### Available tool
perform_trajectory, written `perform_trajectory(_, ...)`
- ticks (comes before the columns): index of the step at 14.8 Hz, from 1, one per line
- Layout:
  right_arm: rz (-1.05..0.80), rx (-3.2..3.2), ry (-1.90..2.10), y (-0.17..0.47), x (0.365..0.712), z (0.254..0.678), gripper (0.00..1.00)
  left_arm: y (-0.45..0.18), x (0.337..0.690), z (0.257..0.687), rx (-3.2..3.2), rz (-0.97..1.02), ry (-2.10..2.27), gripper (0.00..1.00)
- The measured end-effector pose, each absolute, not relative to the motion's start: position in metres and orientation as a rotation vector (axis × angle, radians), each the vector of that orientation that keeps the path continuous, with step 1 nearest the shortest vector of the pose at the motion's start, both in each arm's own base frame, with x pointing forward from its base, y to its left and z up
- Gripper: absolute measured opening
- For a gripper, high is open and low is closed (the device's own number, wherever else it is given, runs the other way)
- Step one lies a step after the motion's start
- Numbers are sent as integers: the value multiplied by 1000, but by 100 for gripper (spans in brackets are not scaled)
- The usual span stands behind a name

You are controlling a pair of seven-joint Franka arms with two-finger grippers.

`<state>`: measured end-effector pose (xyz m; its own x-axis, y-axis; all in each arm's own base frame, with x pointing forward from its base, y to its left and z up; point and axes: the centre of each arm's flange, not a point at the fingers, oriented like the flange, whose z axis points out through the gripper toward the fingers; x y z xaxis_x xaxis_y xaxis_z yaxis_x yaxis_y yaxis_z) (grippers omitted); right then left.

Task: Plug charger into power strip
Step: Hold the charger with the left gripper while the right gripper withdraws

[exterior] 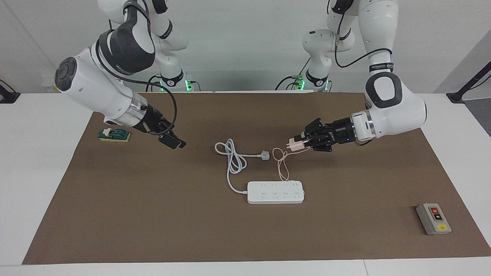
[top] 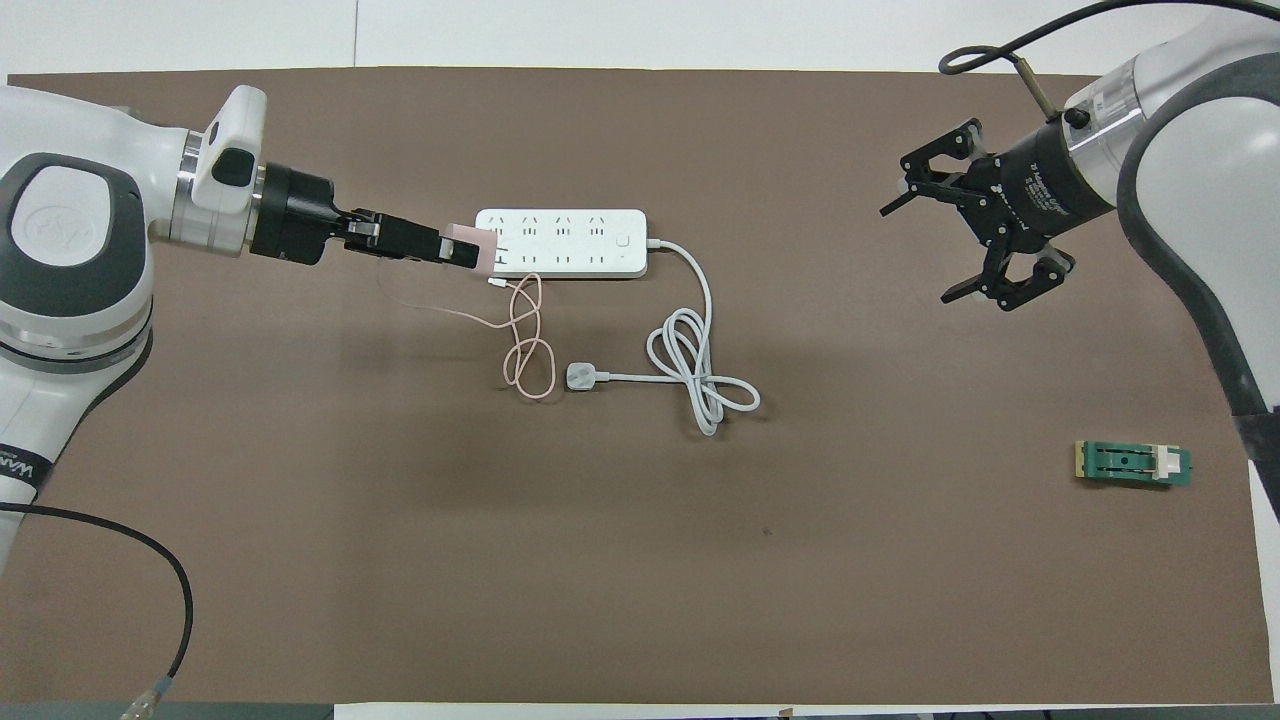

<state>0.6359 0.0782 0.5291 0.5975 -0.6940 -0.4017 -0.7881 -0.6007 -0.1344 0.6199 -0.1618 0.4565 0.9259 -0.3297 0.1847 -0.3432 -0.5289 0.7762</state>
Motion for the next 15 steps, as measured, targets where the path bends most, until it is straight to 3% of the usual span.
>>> perform_trajectory(5,315,-2815,765,62,635,523,100,-162,623,440,2313,57,-1077,1)
perform_trajectory(10,227,-2963,291,24,636,525,100,-201,642,457,2394,147,-1570,1)
perform_trajectory(15,133,-3095,68,10,620,560,100,-229,653,447,2393,241,-1905,1)
